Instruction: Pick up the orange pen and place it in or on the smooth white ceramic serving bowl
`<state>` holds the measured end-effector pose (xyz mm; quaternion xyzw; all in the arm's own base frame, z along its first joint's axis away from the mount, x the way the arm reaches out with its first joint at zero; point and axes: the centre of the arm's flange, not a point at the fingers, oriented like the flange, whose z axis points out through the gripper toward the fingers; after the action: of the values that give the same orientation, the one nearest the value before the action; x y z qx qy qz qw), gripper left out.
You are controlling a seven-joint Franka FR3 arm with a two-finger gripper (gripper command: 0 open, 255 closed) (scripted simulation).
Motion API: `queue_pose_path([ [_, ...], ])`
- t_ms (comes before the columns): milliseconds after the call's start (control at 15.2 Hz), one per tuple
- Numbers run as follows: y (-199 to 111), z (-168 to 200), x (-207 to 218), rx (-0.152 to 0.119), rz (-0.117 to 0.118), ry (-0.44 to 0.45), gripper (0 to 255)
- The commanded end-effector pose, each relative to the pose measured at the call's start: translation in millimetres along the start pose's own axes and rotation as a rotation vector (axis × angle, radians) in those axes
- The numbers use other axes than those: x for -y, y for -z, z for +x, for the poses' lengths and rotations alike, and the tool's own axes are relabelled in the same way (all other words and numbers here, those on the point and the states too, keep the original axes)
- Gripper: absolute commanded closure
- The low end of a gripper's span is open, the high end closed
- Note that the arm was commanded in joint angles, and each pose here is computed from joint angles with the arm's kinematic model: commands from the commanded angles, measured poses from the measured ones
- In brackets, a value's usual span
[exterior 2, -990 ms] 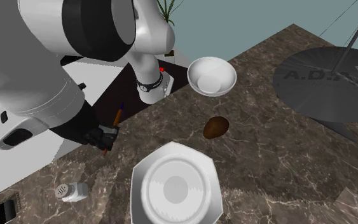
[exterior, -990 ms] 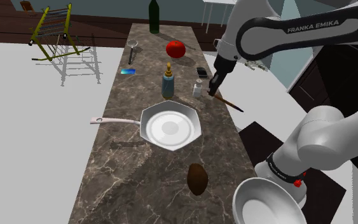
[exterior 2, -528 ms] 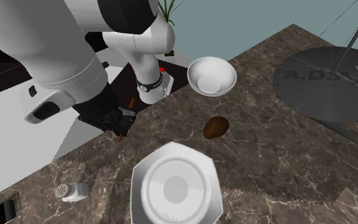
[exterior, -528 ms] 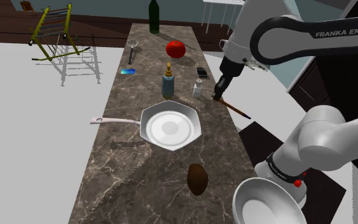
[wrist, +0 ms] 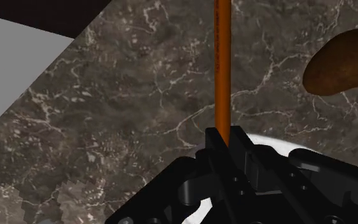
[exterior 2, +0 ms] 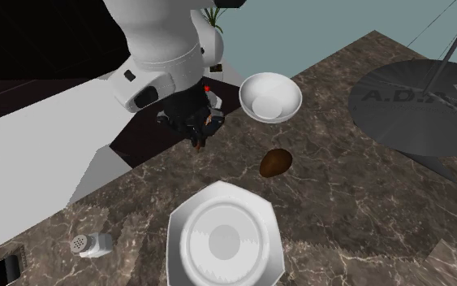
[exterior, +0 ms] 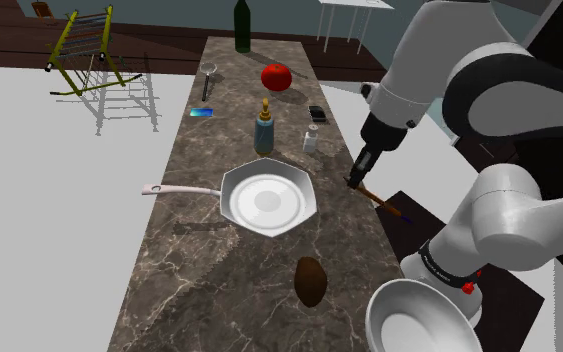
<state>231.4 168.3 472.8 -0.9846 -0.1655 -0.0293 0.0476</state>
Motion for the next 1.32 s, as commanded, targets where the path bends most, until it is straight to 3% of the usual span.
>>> queue_pose_path([
  [0,-2,-23,17,0.0,0.0,-0.002,255],
  [1056,0,-165,173,0.0,0.0,-0.003,255],
  [1254,-10,-172,179,0.0,0.0,-0.003,255],
])
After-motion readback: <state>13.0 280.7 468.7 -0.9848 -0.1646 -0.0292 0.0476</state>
